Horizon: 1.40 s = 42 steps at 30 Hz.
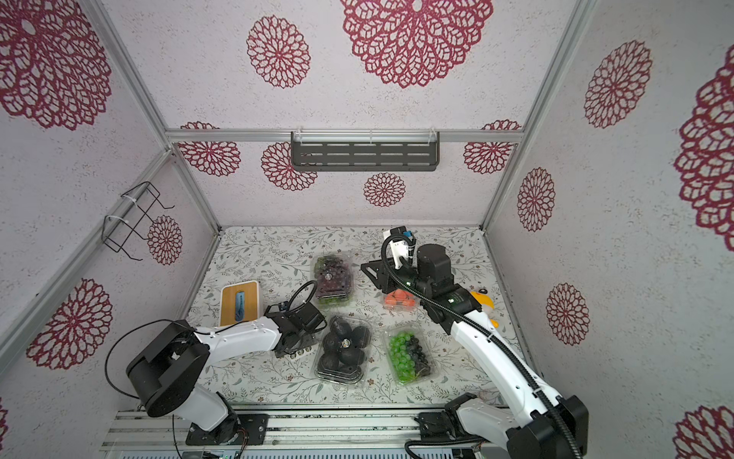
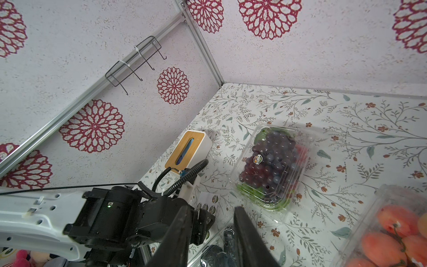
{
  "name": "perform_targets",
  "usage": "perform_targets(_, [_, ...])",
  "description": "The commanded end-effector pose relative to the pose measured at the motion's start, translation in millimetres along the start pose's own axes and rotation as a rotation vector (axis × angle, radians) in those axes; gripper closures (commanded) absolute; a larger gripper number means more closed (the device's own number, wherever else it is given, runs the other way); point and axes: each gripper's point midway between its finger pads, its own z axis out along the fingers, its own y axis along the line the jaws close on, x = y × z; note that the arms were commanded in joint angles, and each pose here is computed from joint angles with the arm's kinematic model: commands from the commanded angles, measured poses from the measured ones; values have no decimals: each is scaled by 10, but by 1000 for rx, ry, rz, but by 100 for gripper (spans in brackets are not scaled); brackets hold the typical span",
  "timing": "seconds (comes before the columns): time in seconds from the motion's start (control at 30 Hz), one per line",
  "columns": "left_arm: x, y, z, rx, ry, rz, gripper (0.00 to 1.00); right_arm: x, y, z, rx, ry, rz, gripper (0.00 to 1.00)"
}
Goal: Label fruit boxes
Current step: Pick up the label sticker from the center of the board.
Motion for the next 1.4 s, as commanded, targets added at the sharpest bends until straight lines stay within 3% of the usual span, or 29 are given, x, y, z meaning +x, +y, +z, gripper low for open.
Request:
perform_targets(0.0, [476, 386, 241, -117, 160, 31, 31, -131, 136, -101, -46, -59, -25, 65])
perform_targets(0.2, [536, 380, 307, -116, 178, 51, 54, -124, 167, -110, -66, -64, -22, 66])
perform_targets(0.33, [474, 349, 255, -107, 166, 72, 53, -122, 148, -98, -60, -67, -21, 66])
perform_targets(0.5, [361, 320, 157, -92, 130, 85, 62, -120, 134, -88, -56, -68, -30, 66])
perform_targets(0.57, [302, 306, 110, -84, 108, 80, 71, -120, 132, -85, -56, -68, -33, 66])
perform_targets(0.8, [-1, 288, -200, -38, -10, 72, 73, -100, 115, -39, -63, -58, -32, 66])
perform_targets(0.97, [-245, 63, -468, 156, -94, 88, 88, -76, 123, 1, -85, -49, -30, 66])
perform_targets(1.2, [-461, -74, -801, 281, -169, 137, 91, -50, 94, 78, -97, -38, -34, 66])
perform_targets(1.37, [-631, -416, -1355, 576, -302, 225, 92, -49, 142, 170, -194, -32, -18, 65])
